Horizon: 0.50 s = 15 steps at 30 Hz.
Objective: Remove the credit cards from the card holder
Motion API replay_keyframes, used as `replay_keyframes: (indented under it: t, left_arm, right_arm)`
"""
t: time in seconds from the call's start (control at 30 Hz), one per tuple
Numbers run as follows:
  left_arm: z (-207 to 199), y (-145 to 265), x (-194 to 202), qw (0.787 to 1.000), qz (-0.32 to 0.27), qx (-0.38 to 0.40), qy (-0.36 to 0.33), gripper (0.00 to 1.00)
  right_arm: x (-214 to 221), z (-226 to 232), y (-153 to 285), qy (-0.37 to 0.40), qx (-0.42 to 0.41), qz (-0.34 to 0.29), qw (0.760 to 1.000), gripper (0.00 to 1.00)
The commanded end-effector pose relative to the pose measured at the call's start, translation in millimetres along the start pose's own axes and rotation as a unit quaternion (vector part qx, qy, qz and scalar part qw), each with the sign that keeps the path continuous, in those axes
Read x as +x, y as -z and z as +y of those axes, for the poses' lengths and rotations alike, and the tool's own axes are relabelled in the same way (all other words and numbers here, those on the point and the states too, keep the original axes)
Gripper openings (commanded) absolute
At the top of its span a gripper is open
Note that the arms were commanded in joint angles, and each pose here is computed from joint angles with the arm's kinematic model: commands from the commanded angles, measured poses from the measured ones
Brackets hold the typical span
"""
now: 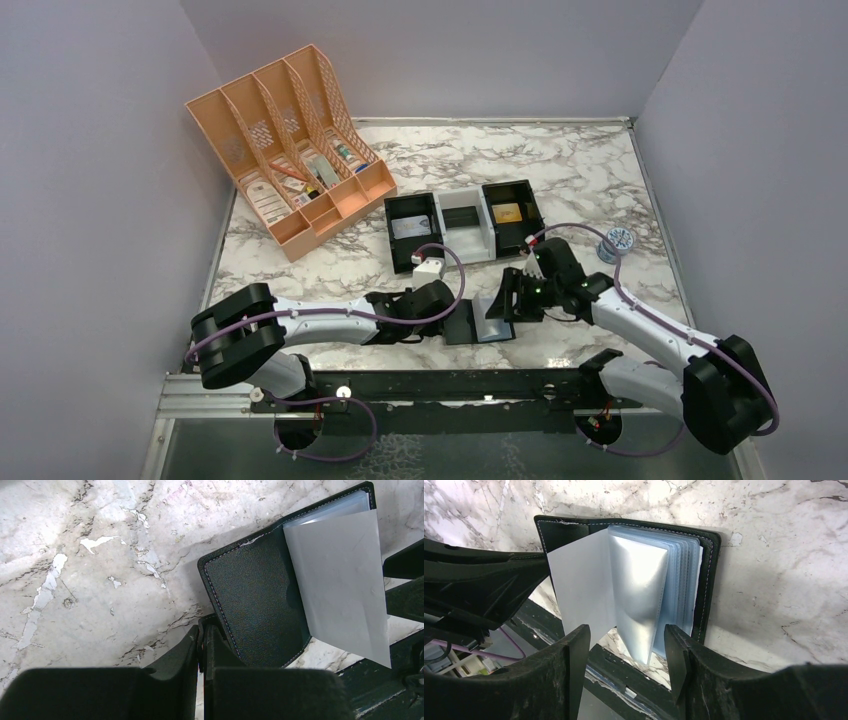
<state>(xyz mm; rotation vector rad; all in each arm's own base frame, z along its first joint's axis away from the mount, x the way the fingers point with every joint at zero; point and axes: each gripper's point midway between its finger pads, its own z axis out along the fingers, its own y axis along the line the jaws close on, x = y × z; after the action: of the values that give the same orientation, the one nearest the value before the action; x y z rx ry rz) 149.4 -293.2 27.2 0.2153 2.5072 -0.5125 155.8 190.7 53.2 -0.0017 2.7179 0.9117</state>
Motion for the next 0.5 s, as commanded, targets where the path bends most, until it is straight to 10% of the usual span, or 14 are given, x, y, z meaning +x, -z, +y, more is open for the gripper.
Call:
replay_keyframes:
  t: [0.0,0.47]
  left_arm:
    - [-11,1,-6,1.0,-0.004,0.017,0.0,0.0]
    - [-14,0,-7,1.0,-0.002,0.02,-0.003,0.0]
  right_arm:
    - [4,-8,-3,-0.002,0.013,0.0,1.0,0.57]
    - [9,-6,-8,0.002,-0.004,0.018,1.0,0.57]
